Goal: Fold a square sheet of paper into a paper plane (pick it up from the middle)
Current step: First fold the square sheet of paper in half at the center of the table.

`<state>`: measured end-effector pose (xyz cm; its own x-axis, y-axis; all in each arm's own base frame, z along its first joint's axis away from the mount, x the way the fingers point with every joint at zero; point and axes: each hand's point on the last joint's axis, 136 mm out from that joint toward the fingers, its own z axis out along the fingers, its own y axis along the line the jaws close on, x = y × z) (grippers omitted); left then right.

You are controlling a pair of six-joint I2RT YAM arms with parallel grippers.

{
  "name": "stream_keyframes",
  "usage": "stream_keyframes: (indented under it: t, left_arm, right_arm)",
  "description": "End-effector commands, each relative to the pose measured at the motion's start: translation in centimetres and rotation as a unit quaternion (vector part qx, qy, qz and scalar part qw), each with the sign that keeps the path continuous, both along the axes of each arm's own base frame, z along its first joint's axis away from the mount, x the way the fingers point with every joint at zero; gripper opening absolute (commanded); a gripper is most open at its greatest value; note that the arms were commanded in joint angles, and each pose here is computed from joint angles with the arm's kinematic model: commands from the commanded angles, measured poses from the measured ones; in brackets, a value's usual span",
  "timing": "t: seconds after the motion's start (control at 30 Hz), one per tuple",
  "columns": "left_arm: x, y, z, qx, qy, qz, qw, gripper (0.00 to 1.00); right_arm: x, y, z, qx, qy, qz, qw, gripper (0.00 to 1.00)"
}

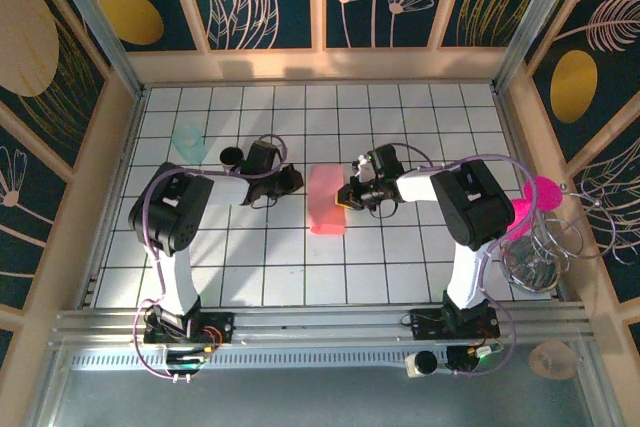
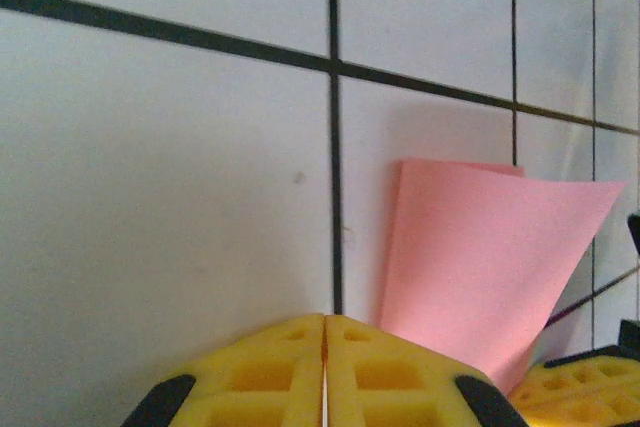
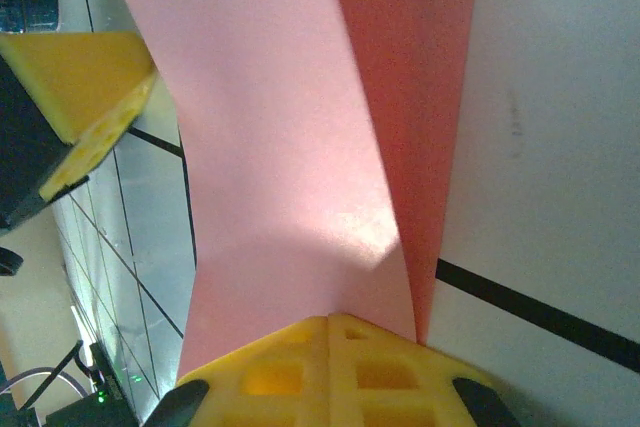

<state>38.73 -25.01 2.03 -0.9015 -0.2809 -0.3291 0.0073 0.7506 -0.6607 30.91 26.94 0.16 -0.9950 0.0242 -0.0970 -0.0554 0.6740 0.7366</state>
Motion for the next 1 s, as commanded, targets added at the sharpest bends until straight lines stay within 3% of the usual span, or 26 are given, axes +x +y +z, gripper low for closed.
stream_keyframes:
  t: [0.0,0.17,0.37,0.63,0.97]
  left_arm:
    - [-0.1,-0.1,2.9,0.007,-0.038,-0.008,0.999,0.11]
    - [-0.9,-5.6,6.6,-0.024,-0.074,-0.065,0.995,0.11]
    - [-1.2,-8.6,4.5,-0.063,-0.043,-0.085,0.993,0.11]
    - [-0.1,-6.9,0.0,-0.021,-0.013,-0.068,0.997,0.11]
    - [3.4,0.4,-2.6,0.049,-0.001,0.005,0.999,0.1]
  right_arm:
    - [-8.2,-10.0,-12.6,-0.265,0.134,-0.03,0.954,0.0]
    - [-8.2,-9.8,-12.7,-0.262,0.135,-0.029,0.955,0.0]
    - [-8.3,-9.9,-12.9,-0.262,0.138,-0.03,0.955,0.0]
    - [-8.5,-10.2,-13.0,-0.268,0.138,-0.03,0.953,0.0]
    - [-8.7,-10.5,-13.2,-0.272,0.139,-0.035,0.952,0.0]
